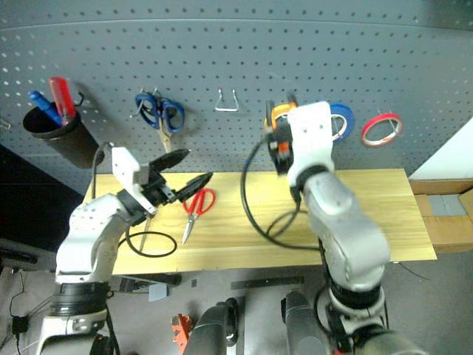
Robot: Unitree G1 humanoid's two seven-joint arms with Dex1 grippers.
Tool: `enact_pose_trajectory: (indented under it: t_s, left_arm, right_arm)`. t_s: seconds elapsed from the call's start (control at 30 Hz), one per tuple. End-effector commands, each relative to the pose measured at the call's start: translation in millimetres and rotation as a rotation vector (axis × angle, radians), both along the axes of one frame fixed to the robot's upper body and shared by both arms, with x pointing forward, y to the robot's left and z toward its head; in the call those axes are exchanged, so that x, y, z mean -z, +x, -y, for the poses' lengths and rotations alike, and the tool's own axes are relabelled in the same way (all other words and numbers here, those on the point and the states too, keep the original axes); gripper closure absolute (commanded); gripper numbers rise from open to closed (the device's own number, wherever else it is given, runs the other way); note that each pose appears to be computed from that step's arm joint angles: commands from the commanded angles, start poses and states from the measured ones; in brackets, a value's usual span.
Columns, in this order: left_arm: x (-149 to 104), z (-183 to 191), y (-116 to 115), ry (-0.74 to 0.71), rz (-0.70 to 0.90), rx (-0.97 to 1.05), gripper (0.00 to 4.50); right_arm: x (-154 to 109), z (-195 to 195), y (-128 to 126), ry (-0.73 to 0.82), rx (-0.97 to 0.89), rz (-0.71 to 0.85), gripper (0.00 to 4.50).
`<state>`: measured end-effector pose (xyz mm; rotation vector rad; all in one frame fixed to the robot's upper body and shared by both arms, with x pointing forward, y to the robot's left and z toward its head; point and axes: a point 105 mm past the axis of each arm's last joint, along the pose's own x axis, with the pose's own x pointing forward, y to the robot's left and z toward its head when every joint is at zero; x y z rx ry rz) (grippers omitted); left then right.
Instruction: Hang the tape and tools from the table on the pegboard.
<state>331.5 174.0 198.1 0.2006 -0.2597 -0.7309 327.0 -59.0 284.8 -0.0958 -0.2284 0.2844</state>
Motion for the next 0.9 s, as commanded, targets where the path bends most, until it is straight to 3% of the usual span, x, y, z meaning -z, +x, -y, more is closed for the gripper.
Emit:
enact_pose_trajectory:
  t_s: [0.03, 0.33, 0.53, 0.67, 0.9]
  left_arm:
    - [-13, -8, -12, -0.009, 0.044, -0.030, 0.38]
    - [-19, -14, -19, -0.030, 0.056, -0.088, 0.38]
    - [-25, -6, -17, -0.041, 0.069, -0.081, 0.38]
    - [-28, 1, -15, -0.047, 0.078, -0.065, 0.38]
    - [-31, 3, -12, -0.044, 0.086, -0.056, 0.38]
  right_arm:
    - [-33, -14, 11, 0.055, -0.052, 0.097, 1.85]
    - [-103, -53, 36, 0.201, -0.133, 0.263, 1.85]
    - [-126, -65, 44, 0.238, -0.142, 0.352, 1.85]
    - [-122, -71, 53, 0.238, -0.129, 0.374, 1.85]
    - [-94, -78, 63, 0.164, -0.121, 0.355, 1.85]
